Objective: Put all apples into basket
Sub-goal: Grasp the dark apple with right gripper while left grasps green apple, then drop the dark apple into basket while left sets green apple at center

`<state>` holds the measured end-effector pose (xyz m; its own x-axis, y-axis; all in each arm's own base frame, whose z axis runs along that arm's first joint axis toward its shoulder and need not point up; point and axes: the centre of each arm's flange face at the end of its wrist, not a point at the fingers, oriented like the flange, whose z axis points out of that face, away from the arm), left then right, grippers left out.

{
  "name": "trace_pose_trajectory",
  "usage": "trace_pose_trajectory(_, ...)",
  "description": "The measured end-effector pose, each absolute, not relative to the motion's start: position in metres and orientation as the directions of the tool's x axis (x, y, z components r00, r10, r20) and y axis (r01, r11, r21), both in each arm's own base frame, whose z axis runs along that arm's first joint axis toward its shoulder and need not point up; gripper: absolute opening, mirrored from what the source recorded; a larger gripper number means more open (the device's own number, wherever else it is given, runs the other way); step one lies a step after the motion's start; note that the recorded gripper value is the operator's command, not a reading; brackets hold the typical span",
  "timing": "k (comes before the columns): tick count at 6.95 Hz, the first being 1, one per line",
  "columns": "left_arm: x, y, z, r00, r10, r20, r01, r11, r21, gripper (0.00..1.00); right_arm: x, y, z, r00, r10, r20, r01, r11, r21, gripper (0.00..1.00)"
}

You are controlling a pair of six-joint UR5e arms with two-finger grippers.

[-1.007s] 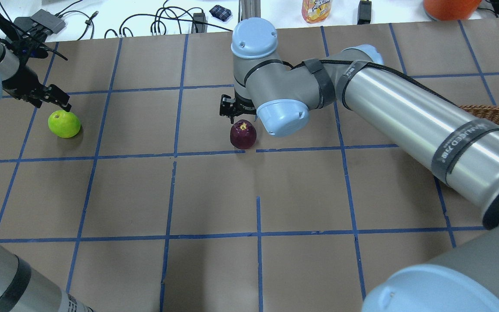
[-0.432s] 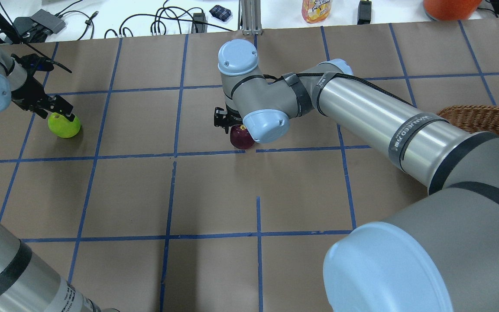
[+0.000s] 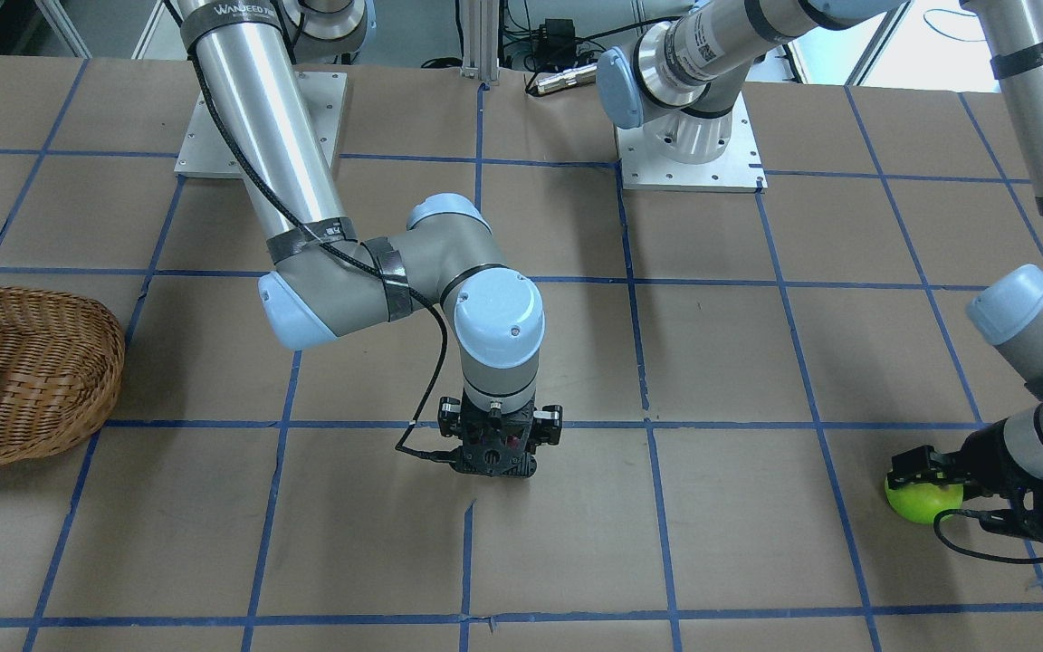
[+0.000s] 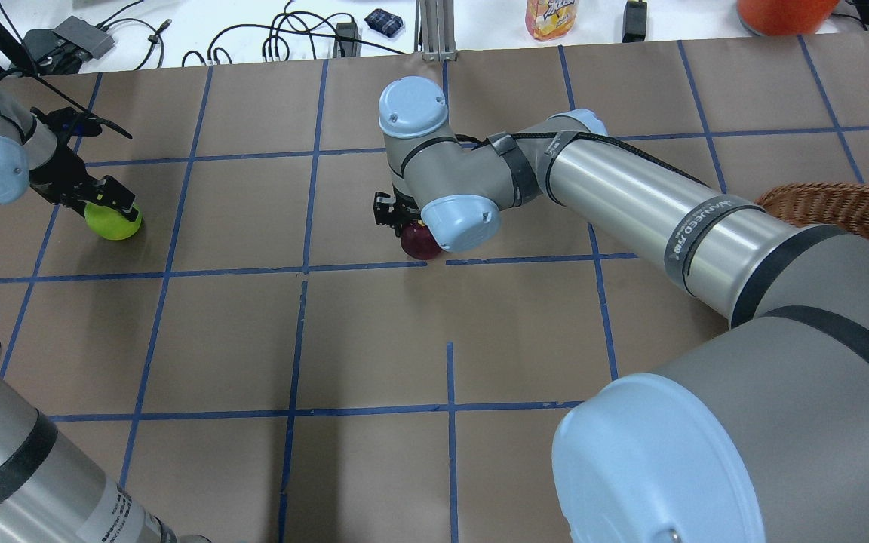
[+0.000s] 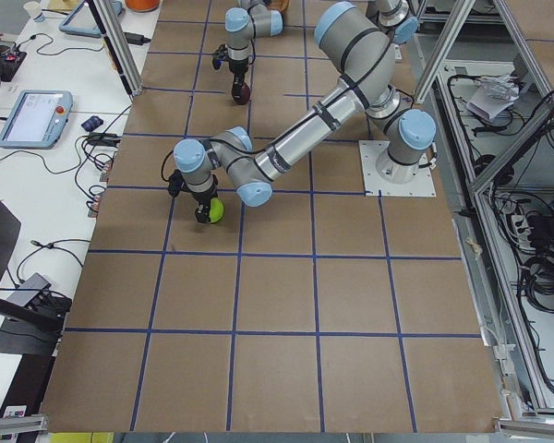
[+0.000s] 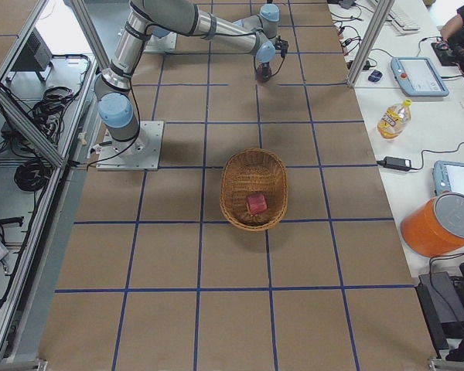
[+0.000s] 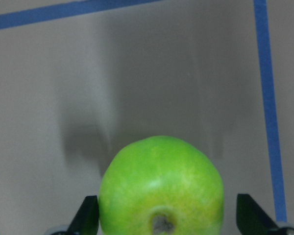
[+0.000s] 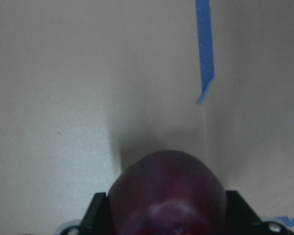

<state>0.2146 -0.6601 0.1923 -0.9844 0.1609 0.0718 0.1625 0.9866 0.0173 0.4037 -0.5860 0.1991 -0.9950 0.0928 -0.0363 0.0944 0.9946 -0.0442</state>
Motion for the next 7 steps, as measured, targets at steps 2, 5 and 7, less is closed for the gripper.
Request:
trace_pose_trajectory(2,0.212,-0.662,0.202,-0.988,0.137,0.071,0.139,0.99,0.02,0.11,0.392,-0.591,0.223,-0.995,0.084,-0.046,0.086,0.995,-0.059,0.2)
trace_pose_trajectory(5,0.122,-0.659,0.247,-0.992,0.005,0.124,0.011,0.999,0.051,0.1,0.241,-0.617,0.309,-0.998,0.069,-0.011,0.069,0.997,-0.016,0.13)
trace_pose_trajectory(7,-0.018,-0.65,0.268,-0.977,-0.069,0.2,-0.057,0.996,0.063,0.1,0.096,-0.609,0.335,-1.0,0.001,-0.003,0.001,1.0,-0.002,0.1)
